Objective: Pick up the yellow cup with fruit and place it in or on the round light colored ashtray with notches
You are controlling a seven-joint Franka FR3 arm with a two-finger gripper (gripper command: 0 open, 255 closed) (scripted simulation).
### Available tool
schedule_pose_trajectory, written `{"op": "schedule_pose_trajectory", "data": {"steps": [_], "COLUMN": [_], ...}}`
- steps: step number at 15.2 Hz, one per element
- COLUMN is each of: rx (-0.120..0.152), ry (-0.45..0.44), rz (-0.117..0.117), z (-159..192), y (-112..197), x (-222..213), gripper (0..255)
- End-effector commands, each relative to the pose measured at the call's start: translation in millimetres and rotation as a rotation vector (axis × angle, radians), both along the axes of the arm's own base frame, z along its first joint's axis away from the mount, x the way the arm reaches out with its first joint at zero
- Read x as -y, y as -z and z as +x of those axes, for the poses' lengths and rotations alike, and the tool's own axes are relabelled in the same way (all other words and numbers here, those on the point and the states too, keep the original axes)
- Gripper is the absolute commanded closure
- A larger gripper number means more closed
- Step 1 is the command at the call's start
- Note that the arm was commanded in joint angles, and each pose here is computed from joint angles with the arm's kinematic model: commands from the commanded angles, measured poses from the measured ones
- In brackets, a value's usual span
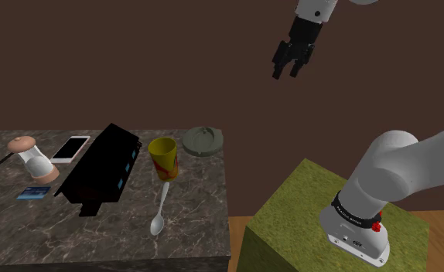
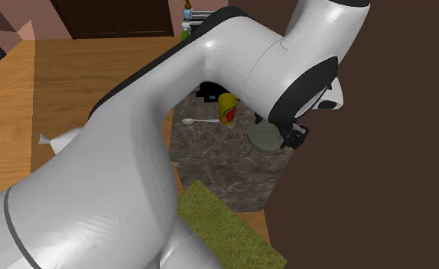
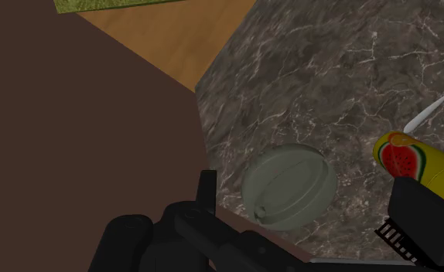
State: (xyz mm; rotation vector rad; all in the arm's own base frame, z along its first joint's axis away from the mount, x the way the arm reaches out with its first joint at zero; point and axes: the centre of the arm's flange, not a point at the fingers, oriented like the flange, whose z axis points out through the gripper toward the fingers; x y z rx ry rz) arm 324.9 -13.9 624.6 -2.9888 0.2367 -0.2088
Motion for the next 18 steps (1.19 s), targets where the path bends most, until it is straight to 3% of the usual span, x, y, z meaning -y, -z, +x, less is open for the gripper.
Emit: {"op": "schedule_pose_trajectory", "data": {"steps": [1, 18], "rx": [0.0, -0.059], "ry": [0.0, 0.041], "rz": [0.0, -0.018], "z": [0, 125], "y": [0, 106], "x": [0, -162], "gripper": [0, 0]}}
